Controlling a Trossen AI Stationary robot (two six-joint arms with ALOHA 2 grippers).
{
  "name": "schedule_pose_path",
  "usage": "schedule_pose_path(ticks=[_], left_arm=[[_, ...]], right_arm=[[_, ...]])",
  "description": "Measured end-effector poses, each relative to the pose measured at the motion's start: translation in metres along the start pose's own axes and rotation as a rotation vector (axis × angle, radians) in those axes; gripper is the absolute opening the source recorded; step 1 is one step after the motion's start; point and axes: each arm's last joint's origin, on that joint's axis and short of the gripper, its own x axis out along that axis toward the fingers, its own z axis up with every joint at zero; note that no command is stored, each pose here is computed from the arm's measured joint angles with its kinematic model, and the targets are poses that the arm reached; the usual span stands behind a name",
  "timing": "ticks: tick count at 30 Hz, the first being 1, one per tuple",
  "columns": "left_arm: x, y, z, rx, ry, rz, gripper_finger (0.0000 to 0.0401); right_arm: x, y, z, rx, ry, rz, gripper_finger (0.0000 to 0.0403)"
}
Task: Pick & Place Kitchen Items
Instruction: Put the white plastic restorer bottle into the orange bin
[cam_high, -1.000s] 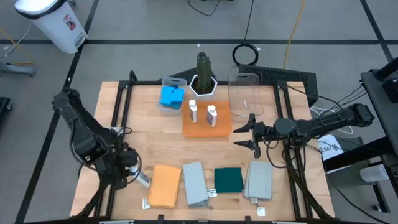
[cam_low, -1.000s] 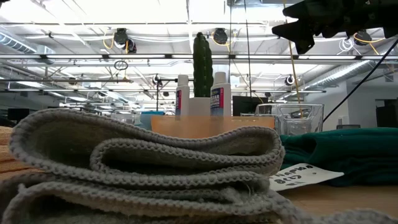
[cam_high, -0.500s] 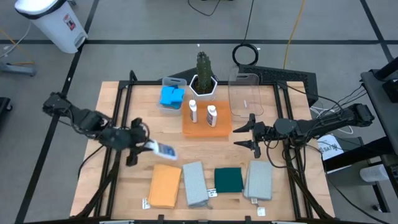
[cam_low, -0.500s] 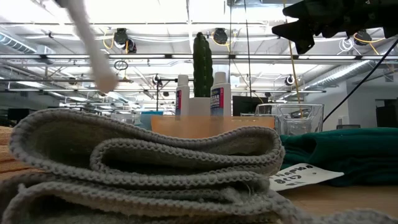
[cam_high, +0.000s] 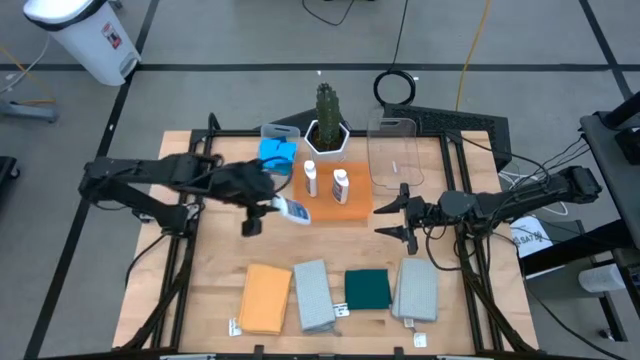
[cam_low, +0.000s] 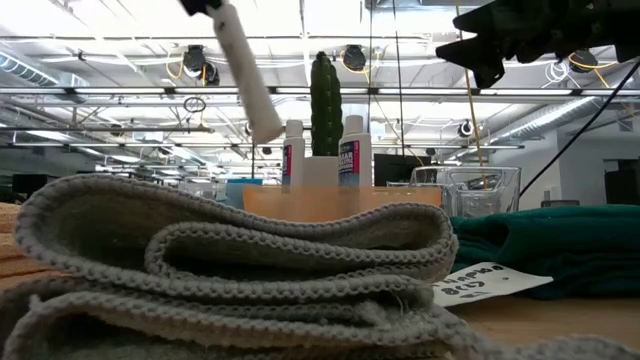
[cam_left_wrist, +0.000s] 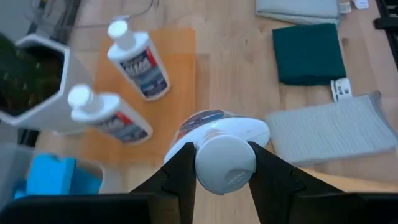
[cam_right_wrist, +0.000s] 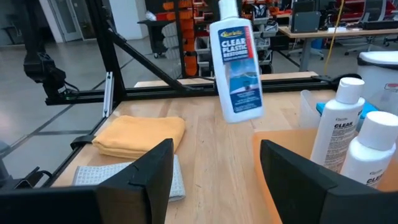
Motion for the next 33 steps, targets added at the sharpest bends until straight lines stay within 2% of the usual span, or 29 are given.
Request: schedule_pose_path(ticks=[7, 12, 16, 29, 33], left_arm=[[0.039, 0.029, 0.02, 0.017, 0.139, 0.058, 0.0118], [0.066, 0.049, 0.018, 0.016, 0.223, 0.084, 0.0118], [0.083, 0.061, 0.016, -0.02, 0.265, 0.058, 0.0118], [0.112, 0.076, 0.01, -0.077, 0.324, 0.0, 0.0118], [0.112, 0.077, 0.013, -0.081, 0.296, 0.005, 0.0143]], right_arm=[[0.005, 0.0, -0.004, -0.003, 0.024, -0.003, 0.021], [0.005, 0.0, -0.004, -0.002, 0.02, -0.002, 0.021], [0.005, 0.0, -0.004, -0.002, 0.02, -0.002, 0.021], [0.005, 0.0, -0.004, -0.002, 0.018, -0.002, 0.021], [0.005, 0.0, -0.004, -0.002, 0.018, -0.002, 0.021]])
